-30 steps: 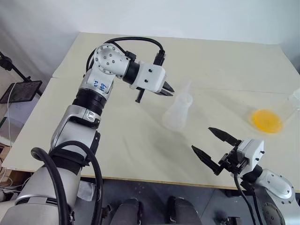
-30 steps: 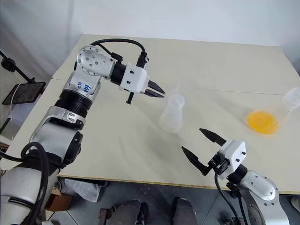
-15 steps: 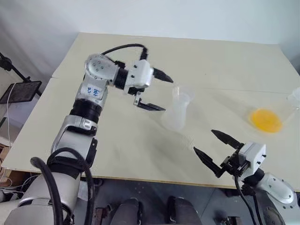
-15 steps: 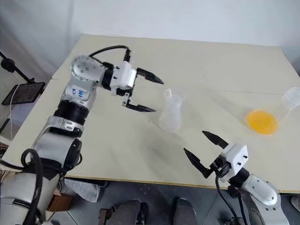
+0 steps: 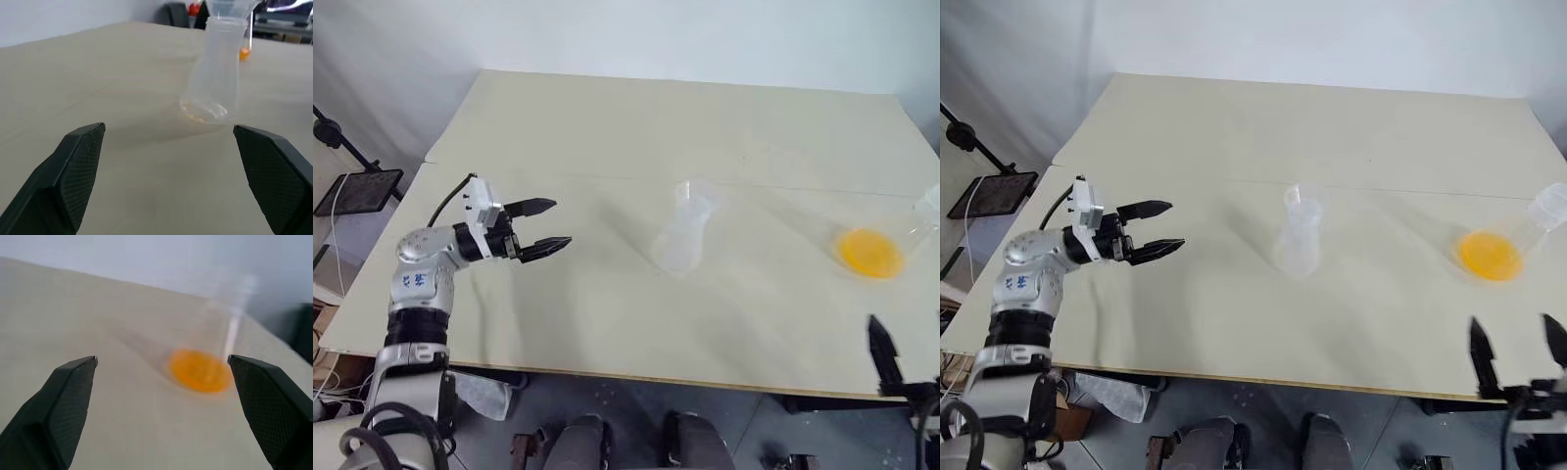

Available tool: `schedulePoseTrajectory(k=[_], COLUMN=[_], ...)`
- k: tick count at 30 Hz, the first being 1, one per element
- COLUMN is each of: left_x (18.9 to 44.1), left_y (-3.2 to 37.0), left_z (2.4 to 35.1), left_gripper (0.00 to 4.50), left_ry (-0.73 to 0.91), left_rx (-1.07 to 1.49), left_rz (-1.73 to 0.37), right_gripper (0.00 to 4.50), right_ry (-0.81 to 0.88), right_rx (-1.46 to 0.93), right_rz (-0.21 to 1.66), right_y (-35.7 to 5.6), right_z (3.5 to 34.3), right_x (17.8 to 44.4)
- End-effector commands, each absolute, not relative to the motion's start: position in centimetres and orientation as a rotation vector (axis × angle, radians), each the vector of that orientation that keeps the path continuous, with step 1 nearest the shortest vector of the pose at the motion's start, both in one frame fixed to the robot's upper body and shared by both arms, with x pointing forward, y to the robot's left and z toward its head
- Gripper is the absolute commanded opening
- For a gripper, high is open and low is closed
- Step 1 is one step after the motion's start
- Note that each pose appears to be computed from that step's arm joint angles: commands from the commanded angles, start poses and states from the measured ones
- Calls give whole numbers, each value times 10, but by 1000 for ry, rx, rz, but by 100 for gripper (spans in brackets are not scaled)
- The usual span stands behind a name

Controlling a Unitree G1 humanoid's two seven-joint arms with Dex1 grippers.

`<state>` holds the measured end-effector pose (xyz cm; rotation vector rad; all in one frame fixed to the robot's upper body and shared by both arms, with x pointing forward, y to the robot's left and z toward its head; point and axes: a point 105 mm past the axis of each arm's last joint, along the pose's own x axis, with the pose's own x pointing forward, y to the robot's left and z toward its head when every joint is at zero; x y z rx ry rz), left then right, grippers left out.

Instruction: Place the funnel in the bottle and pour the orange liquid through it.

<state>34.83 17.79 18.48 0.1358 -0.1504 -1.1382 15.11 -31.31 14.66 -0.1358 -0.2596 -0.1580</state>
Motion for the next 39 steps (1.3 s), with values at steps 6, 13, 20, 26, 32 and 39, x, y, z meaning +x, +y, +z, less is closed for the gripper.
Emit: schedulePoseTrajectory(k=[6, 13, 20, 26, 32, 39], left_x=[333, 331, 328, 326, 325, 325], left_y=[160, 154, 144, 142, 140, 141], left_z=[210, 211, 209, 209, 210, 212], left_gripper=[446, 446, 446, 446, 446, 446], left_ry=[-212, -208, -211, -204, -205, -213], left_rx=[125, 128, 130, 140, 147, 157], left_rz=[-1204, -1221, -1250, -1259, -1266, -1261], right_gripper=[450, 450, 450, 450, 450, 450], right_ry=[-300, -293, -285, -282, -284, -299], right_rx=[-63, -64, -57, -26, -19, -19], right_rz=[-405, -382, -416, -345, -343, -356], right_y=[-355, -372, -394, -387, -386, -393], right_z=[149, 170, 197, 214, 216, 219], right_x=[148, 198, 250, 286, 304, 313])
